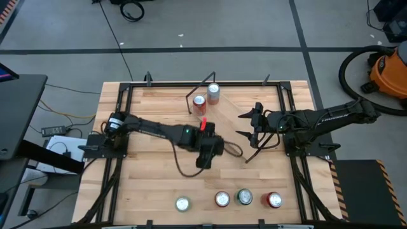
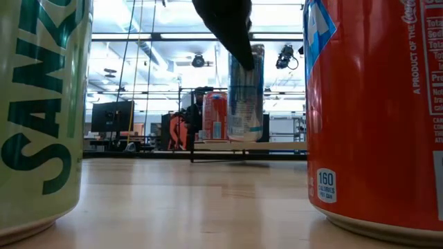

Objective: Place canned beverage on shelf
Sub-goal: Put the blue soda can on the shelf

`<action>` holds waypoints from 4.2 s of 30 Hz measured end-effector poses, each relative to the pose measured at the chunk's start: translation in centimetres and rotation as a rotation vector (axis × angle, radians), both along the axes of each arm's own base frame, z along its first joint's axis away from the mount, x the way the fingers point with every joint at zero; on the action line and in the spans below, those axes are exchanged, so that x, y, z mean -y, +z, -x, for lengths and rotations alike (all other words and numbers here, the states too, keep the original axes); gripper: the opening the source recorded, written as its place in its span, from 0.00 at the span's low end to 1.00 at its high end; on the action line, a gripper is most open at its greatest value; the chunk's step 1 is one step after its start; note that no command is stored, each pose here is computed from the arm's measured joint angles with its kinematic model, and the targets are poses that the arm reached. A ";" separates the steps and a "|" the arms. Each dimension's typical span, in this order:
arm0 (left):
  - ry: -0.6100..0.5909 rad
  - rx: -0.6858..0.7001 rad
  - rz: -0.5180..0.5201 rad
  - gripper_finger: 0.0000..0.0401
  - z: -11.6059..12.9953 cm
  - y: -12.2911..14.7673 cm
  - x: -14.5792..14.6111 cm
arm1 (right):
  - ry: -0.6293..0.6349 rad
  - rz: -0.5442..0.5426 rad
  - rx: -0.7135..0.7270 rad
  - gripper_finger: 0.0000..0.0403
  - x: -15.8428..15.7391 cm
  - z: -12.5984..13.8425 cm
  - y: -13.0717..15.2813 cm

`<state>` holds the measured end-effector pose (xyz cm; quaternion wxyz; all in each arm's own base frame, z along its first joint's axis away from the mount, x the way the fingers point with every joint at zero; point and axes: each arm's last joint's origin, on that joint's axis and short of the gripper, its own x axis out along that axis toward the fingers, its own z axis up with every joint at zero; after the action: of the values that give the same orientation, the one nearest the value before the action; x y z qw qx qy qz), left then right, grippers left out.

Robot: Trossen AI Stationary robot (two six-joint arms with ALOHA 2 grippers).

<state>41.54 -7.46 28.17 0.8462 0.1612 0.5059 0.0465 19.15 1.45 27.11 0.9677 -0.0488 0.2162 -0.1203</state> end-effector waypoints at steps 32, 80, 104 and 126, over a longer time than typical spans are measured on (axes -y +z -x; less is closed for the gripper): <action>0.182 0.279 0.036 0.65 -0.9 2.7 -19.3 | -0.048 -0.120 -0.090 0.80 -0.7 0.6 -1.1; 0.156 0.273 0.103 0.66 -2.6 -1.1 -22.3 | -0.041 -0.101 -0.088 0.80 -1.3 0.8 -1.1; 0.155 0.237 0.000 0.78 -2.8 -1.1 -21.4 | -0.041 -0.102 -0.089 0.80 -1.3 0.8 -1.1; 0.143 0.294 -0.122 0.78 -2.1 1.9 -20.2 | -0.040 -0.104 -0.083 0.80 -1.4 0.7 -1.1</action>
<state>43.66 12.79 30.08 0.8942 0.1676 0.3830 0.1601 18.42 2.80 26.01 0.9566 0.0007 0.2628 -0.1262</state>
